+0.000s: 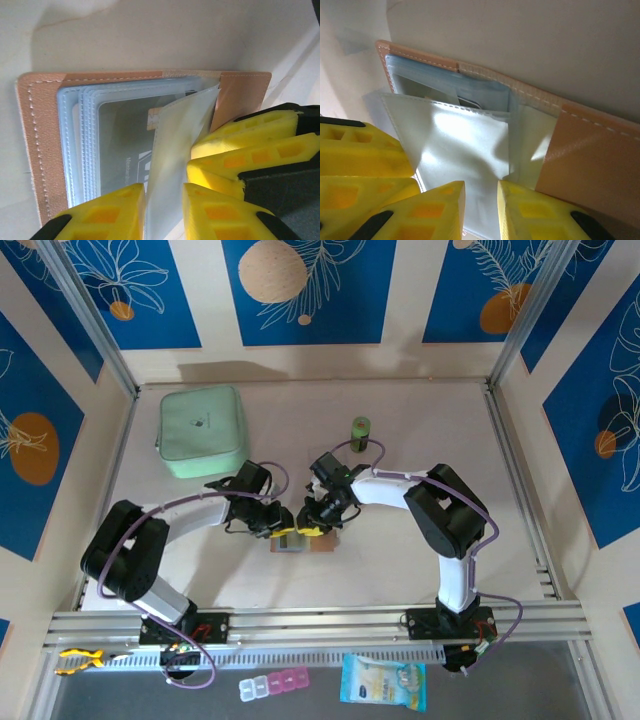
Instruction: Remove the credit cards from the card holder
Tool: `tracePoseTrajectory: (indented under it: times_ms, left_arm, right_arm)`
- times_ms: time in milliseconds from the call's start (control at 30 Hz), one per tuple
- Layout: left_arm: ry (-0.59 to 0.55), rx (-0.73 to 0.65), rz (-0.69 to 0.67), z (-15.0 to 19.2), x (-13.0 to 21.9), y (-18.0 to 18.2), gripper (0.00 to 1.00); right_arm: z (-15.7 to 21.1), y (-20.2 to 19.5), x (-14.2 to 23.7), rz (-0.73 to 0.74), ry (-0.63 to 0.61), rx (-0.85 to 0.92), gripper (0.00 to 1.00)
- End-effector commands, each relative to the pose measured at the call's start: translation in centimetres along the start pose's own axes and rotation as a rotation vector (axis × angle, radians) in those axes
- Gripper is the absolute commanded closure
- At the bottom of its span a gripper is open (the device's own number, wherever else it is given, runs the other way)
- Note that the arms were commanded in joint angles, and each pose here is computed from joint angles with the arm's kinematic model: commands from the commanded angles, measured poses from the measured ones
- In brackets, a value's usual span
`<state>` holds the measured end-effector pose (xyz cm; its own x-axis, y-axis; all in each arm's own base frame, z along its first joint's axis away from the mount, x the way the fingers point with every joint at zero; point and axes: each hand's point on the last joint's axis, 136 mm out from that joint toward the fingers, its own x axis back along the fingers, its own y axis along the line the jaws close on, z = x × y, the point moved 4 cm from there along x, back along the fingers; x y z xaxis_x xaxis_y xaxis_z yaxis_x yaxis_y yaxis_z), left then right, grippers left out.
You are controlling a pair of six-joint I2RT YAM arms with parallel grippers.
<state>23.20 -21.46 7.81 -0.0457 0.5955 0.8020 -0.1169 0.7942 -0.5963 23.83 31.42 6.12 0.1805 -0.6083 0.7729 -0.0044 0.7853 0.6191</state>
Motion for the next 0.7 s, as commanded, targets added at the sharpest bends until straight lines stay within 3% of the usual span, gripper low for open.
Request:
tracePoseTrajectory:
  times_ms: [0, 433, 667]
  left_arm:
    - [0.033, -0.004, 0.024, 0.4, -0.4, -0.5, 0.74]
    - [0.042, -0.074, 0.074, 0.5, -0.1, -3.8, 0.72]
    - [0.063, -0.108, 0.081, 0.6, -1.3, -5.6, 0.63]
  right_arm:
    - [0.4, 0.2, 0.9, -0.014, -0.009, -0.008, 0.74]
    - [0.4, -0.4, 4.8, 0.007, -0.125, -0.015, 0.74]
    - [0.7, -1.5, 7.1, 0.014, -0.18, -0.035, 0.71]
